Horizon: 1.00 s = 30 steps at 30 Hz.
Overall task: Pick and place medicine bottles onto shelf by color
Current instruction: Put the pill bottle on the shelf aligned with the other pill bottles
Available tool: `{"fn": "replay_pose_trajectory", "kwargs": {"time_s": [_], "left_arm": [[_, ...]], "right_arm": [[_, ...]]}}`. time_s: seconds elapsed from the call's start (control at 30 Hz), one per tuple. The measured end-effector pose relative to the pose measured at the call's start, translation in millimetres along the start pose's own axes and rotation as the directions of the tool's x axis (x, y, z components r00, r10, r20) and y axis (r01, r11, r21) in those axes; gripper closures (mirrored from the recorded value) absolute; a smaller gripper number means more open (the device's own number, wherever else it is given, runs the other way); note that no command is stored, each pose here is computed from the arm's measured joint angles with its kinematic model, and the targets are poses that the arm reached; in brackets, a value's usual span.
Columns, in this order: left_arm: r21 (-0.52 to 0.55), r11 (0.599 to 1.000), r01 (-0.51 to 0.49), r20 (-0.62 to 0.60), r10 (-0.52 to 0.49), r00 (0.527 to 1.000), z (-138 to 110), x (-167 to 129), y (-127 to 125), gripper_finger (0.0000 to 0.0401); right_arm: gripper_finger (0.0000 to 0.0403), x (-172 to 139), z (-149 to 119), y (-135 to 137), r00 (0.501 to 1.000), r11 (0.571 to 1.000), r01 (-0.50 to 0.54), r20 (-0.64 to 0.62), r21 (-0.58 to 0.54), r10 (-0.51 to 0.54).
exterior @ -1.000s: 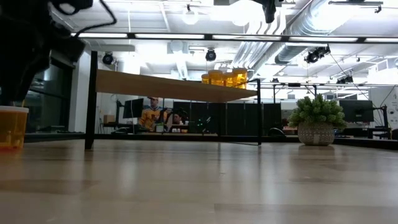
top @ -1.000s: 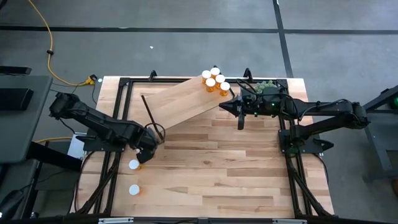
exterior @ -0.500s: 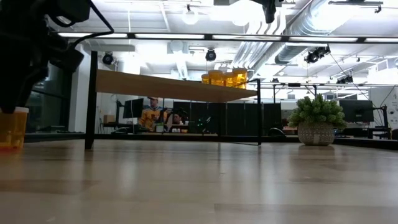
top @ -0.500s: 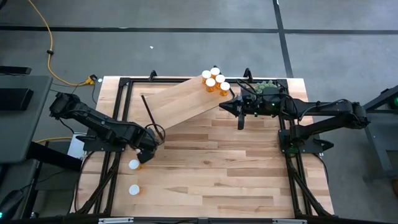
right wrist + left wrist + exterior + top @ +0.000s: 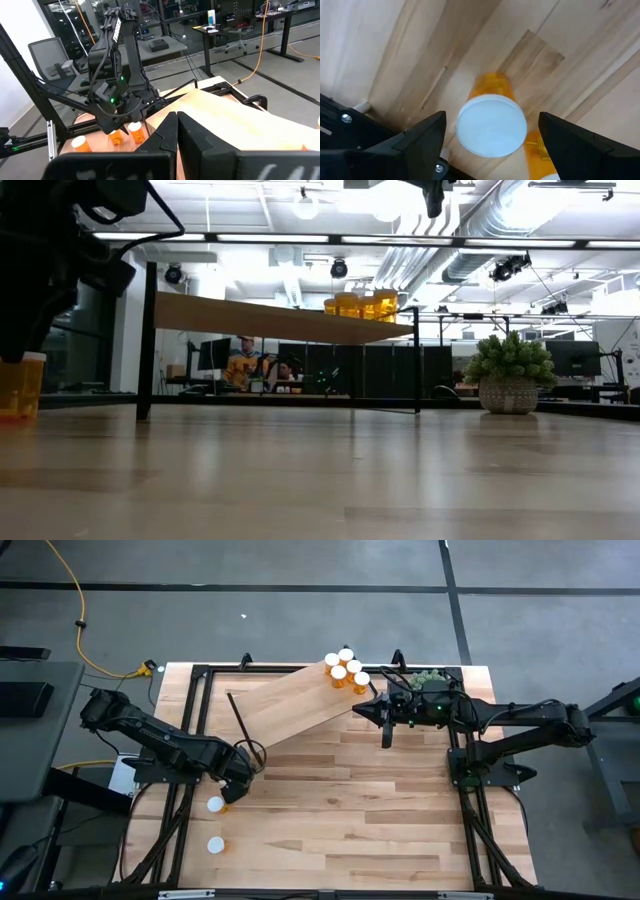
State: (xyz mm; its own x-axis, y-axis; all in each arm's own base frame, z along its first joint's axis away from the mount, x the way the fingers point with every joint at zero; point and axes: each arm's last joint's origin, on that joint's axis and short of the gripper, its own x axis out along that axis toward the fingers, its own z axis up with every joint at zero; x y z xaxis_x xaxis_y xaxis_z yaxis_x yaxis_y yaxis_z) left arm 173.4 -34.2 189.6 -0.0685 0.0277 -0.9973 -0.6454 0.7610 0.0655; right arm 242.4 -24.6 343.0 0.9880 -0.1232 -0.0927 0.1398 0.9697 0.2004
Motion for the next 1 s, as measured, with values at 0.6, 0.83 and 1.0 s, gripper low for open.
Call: {"fn": "replay_pose_trajectory", "kwargs": {"time_s": [0.6, 0.83, 1.0], "left_arm": [[0.022, 1.000, 0.000, -0.036, 0.001, 0.999, 4.3, 8.4, -6.9, 0.0193], [0.023, 1.000, 0.009, -0.049, -0.008, 0.999, 3.8, 8.4, -7.1, 0.0198], [0.044, 0.995, 0.089, -0.134, -0.082, 0.988, 1.0, 3.6, -8.6, 0.0192]], "right_arm": [[0.0402, 0.0, 0.0, 0.0, 1.000, 1.000, 0.001, 0.000, 0.023, -0.001], [0.0402, 0.0, 0.0, 0.0, 1.000, 1.000, 0.001, 0.000, 0.023, -0.001], [0.0402, 0.0, 0.0, 0.0, 1.000, 1.000, 0.001, 0.000, 0.023, -0.001]]}}
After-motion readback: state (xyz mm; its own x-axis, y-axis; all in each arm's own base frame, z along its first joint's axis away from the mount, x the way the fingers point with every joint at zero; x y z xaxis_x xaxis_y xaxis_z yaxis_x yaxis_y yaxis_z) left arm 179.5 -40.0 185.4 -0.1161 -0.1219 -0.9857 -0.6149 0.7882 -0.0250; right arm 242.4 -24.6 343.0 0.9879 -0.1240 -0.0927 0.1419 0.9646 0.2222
